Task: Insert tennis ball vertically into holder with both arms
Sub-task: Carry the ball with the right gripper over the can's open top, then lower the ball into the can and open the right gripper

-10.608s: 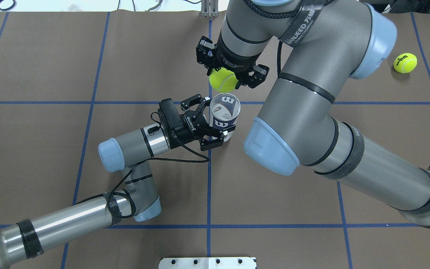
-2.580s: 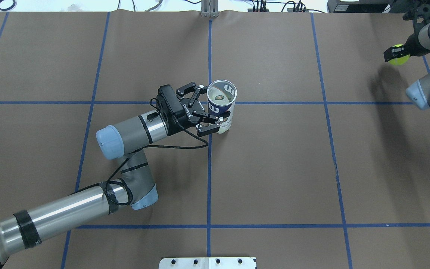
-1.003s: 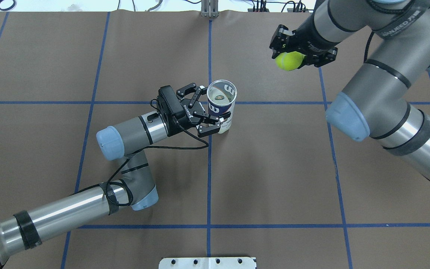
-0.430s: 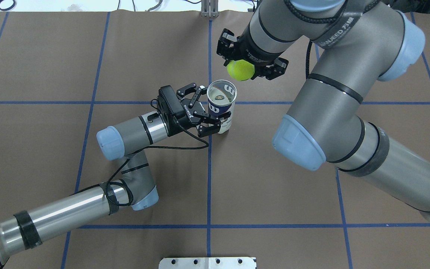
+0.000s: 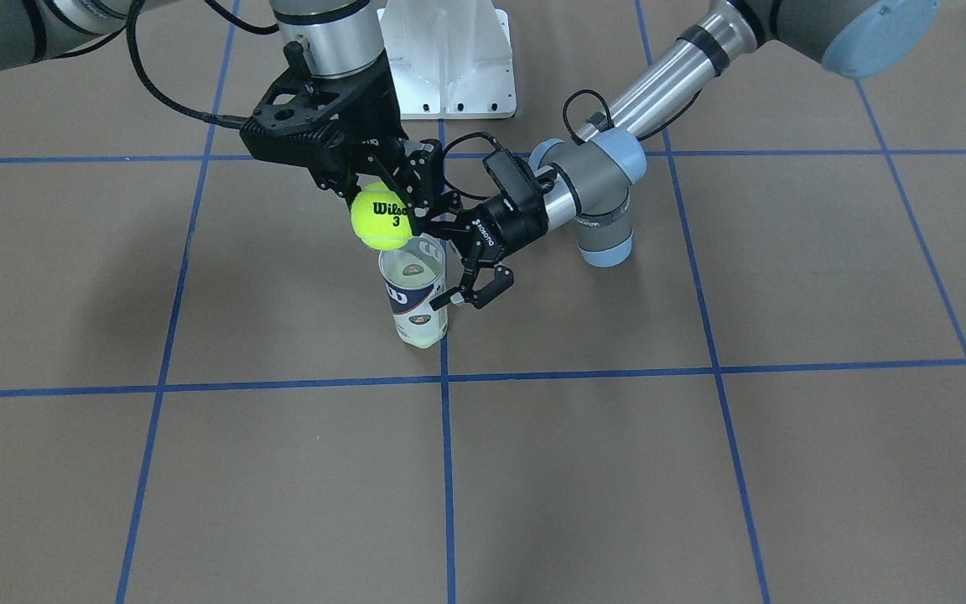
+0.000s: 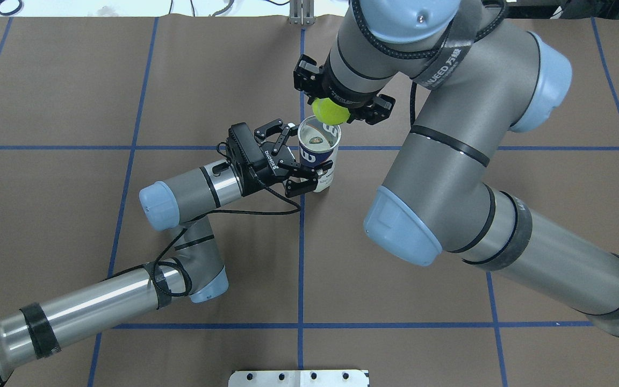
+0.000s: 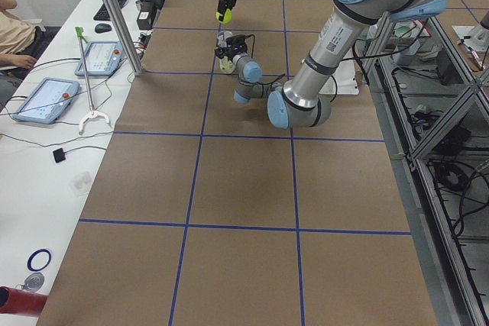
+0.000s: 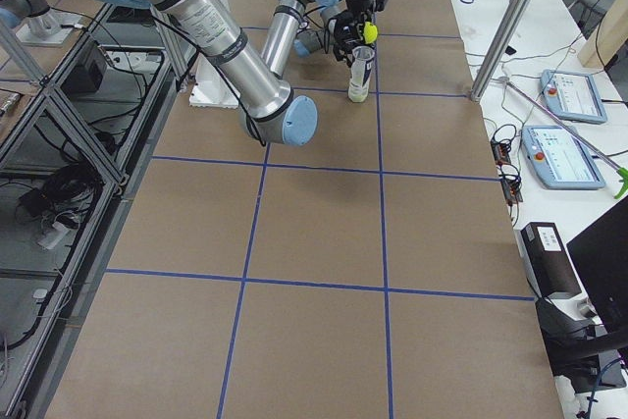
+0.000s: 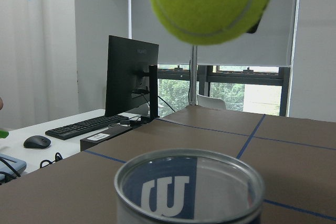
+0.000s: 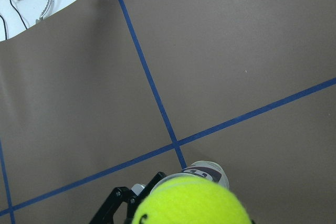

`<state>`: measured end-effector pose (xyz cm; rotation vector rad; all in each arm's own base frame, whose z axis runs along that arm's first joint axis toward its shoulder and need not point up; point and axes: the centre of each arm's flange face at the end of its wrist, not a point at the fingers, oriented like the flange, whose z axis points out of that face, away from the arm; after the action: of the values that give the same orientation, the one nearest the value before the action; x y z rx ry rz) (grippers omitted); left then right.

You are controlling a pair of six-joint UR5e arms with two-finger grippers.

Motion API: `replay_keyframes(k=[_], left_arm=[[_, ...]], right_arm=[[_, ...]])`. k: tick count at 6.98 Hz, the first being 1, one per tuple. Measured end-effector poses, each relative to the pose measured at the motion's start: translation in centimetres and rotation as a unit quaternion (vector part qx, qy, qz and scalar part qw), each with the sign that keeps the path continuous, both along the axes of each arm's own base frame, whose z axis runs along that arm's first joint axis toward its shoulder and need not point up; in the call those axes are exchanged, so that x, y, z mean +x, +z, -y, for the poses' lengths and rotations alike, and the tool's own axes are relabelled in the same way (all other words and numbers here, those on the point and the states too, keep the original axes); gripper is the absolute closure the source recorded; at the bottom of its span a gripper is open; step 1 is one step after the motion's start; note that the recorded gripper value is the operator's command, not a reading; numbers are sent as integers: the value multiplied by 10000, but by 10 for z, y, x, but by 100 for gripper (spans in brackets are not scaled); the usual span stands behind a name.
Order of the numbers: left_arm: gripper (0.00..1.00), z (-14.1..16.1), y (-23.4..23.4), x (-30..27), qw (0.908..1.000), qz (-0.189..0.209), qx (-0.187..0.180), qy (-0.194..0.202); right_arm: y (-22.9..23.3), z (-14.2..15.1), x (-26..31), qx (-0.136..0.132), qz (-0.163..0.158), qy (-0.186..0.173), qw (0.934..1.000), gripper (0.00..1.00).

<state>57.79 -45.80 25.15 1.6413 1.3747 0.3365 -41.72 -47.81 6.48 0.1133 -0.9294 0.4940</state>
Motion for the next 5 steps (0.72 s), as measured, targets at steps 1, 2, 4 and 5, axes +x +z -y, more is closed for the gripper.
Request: replay_keyframes(k=[1,2,4,5], left_arm=[[1,0,0,0,10000,-3,0,1],[1,0,-1,0,10000,-6,1,1],[1,0,-1,0,10000,-7,4,6],[1,0,-1,0,10000,-7,5,7]], right_arm=[[-1,2,-11,13,-90,25,10000,92],[-3,4,-22,19,-164,37,9999,72],[-2,5,-35,50,-273,50,9996,2],[-2,5,-37,87,-302,59,9995,1]])
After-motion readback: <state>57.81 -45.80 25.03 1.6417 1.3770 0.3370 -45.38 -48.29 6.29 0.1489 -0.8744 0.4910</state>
